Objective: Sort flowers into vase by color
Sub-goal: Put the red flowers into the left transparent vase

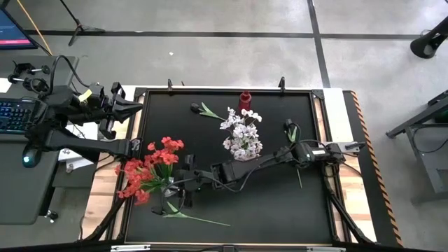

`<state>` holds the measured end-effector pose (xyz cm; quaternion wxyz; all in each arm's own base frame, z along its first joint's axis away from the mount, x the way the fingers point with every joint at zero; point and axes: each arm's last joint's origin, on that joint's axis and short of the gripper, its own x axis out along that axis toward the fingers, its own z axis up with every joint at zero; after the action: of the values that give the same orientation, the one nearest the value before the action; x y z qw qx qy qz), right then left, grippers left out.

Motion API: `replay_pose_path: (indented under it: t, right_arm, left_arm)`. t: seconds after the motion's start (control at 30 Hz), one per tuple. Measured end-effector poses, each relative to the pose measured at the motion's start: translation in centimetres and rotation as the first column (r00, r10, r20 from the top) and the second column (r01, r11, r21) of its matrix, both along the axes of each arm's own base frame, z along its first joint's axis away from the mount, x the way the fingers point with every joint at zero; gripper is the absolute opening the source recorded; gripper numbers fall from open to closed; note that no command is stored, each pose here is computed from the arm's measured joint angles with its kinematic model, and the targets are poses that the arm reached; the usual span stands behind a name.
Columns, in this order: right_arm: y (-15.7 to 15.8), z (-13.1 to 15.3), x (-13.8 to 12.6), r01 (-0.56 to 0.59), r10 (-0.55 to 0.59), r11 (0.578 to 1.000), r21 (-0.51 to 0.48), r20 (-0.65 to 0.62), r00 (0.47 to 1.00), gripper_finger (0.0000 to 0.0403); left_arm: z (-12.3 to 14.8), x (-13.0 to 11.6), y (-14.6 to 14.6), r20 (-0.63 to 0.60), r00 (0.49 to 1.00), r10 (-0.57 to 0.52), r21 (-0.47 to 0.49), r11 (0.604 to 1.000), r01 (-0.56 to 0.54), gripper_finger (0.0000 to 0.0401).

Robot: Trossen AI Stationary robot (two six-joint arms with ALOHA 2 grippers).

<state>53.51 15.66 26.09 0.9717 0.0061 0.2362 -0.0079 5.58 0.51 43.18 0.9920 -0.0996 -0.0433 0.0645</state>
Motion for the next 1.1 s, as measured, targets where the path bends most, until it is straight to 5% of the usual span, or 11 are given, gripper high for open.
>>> replay_pose_path:
  t: [0.53, 1.1]
  right_arm:
    - [0.29, -0.52, 0.24, -0.046, 0.046, 0.999, -0.005, 0.003, 0.999, 0.0137]
    - [-0.53, -0.14, 0.83, -0.041, 0.04, 0.999, 0.007, 0.062, 0.997, 0.0136]
  left_arm:
    - [0.01, -0.01, 0.02, 0.001, 1.0, 0.007, -0.001, 1.0, -0.007, 0.0]
    - [0.01, -0.01, 0.02, 0.001, 1.0, 0.007, 0.0, 1.0, -0.007, 0.0]
